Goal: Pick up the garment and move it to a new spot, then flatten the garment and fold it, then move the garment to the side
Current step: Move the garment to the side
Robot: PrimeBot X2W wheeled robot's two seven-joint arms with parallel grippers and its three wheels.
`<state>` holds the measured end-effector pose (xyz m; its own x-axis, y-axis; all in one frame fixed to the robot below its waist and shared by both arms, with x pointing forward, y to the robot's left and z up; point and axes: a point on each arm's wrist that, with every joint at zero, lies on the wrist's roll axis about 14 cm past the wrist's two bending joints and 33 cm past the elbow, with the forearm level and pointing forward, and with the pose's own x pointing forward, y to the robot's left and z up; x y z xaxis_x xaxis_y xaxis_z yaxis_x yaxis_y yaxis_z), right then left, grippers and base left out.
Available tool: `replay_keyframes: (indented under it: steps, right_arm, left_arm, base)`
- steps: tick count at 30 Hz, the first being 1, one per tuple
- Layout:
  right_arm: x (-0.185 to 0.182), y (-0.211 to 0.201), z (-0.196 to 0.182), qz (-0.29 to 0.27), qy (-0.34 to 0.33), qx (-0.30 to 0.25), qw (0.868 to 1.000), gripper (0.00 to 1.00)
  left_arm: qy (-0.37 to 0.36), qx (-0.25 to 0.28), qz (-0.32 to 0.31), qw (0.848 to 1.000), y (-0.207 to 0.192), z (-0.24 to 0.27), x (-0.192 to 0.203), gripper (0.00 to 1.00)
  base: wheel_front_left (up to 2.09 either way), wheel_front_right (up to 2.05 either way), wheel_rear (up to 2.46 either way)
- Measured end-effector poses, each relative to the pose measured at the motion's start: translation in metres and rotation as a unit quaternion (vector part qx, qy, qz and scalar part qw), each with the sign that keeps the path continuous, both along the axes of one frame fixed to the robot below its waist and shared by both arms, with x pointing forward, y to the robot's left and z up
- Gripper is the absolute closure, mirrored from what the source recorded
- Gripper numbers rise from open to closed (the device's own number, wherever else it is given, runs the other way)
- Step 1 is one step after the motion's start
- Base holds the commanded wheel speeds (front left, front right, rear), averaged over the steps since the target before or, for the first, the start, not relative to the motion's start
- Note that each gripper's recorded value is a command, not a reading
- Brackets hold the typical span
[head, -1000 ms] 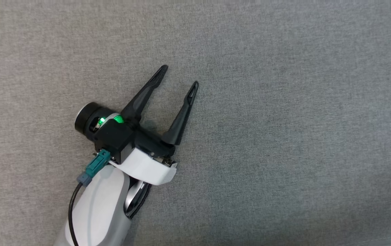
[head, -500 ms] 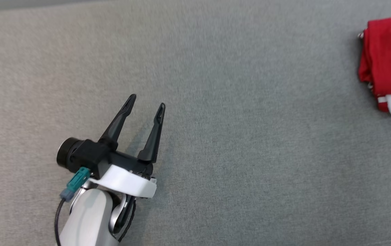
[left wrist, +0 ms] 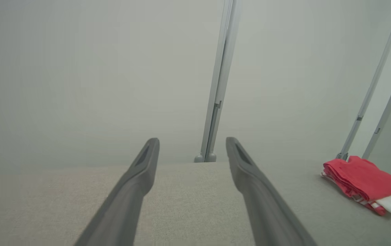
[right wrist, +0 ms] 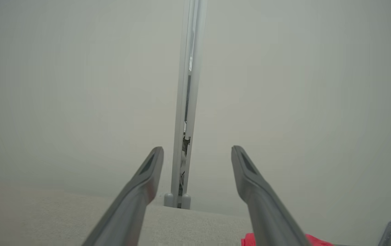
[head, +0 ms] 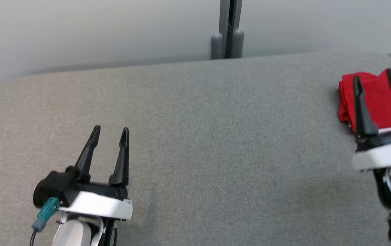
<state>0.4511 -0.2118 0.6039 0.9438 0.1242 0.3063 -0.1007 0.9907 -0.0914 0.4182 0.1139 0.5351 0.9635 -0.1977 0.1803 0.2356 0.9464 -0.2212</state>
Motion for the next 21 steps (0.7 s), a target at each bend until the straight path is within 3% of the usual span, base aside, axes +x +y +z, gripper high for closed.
replay_keyframes:
  steps: [8, 21]
  right_arm:
    - [-0.039, 0.023, -0.010, -0.001, -0.001, 0.050, 0.999, 0.00]
    - [-0.062, 0.045, -0.035, 0.007, 0.028, 0.048, 0.998, 0.00]
  left_arm:
    - [-0.007, 0.016, 0.045, 0.999, 0.024, 0.006, -0.028, 0.00]
    - [0.018, 0.025, 0.083, 0.996, 0.038, -0.009, -0.045, 0.00]
  base:
    - [0.00, 0.00, 0.00]
    - [0.00, 0.00, 0.00]
